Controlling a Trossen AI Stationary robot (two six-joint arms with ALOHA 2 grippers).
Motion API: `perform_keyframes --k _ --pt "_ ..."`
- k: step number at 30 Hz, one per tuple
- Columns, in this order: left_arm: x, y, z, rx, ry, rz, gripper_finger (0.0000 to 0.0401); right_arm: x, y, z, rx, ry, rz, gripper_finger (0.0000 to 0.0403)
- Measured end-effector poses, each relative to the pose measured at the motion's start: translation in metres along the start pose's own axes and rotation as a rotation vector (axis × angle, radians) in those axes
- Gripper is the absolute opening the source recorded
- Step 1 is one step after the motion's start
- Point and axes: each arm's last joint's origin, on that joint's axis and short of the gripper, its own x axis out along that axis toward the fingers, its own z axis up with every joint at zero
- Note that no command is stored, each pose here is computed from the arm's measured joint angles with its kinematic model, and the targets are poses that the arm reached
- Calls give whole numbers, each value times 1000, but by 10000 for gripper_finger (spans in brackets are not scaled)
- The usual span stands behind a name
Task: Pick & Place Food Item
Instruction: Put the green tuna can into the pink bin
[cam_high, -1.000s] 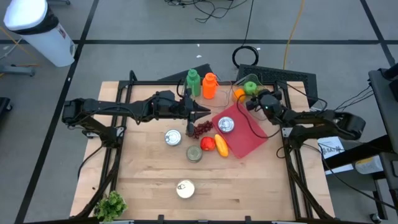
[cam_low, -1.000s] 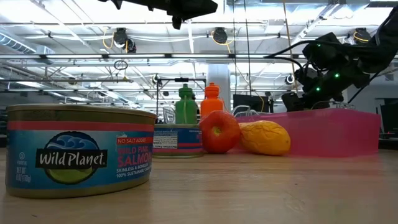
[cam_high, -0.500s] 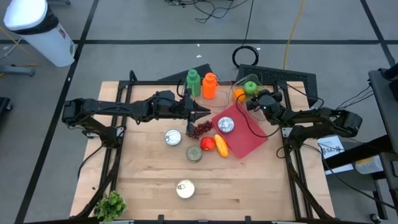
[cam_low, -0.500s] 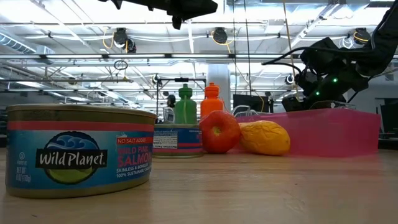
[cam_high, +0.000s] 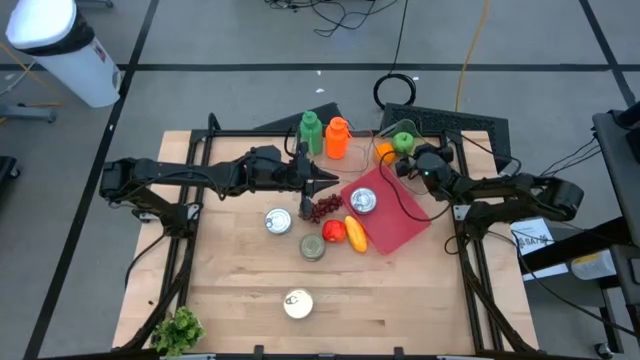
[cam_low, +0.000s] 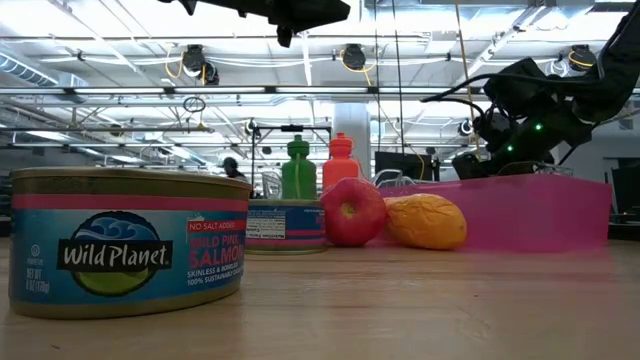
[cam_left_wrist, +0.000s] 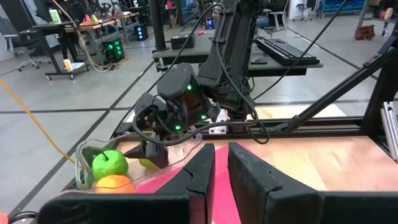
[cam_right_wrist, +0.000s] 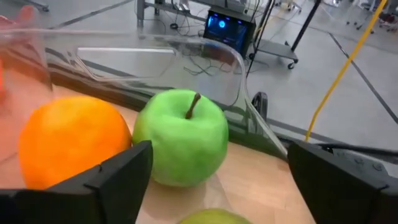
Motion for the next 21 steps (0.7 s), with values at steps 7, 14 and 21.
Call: perform_keyframes --k 7,14,21 --pt "0 0 0 0 0 0 56 -9 0 12 -39 -72 35 329" --pt "0 -2 0 1 -1 -5 56 -26 0 27 -60 -169 82 330" --pt "-3 -11 3 44 -10 -122 56 -65 12 43 -19 -325 429 329"
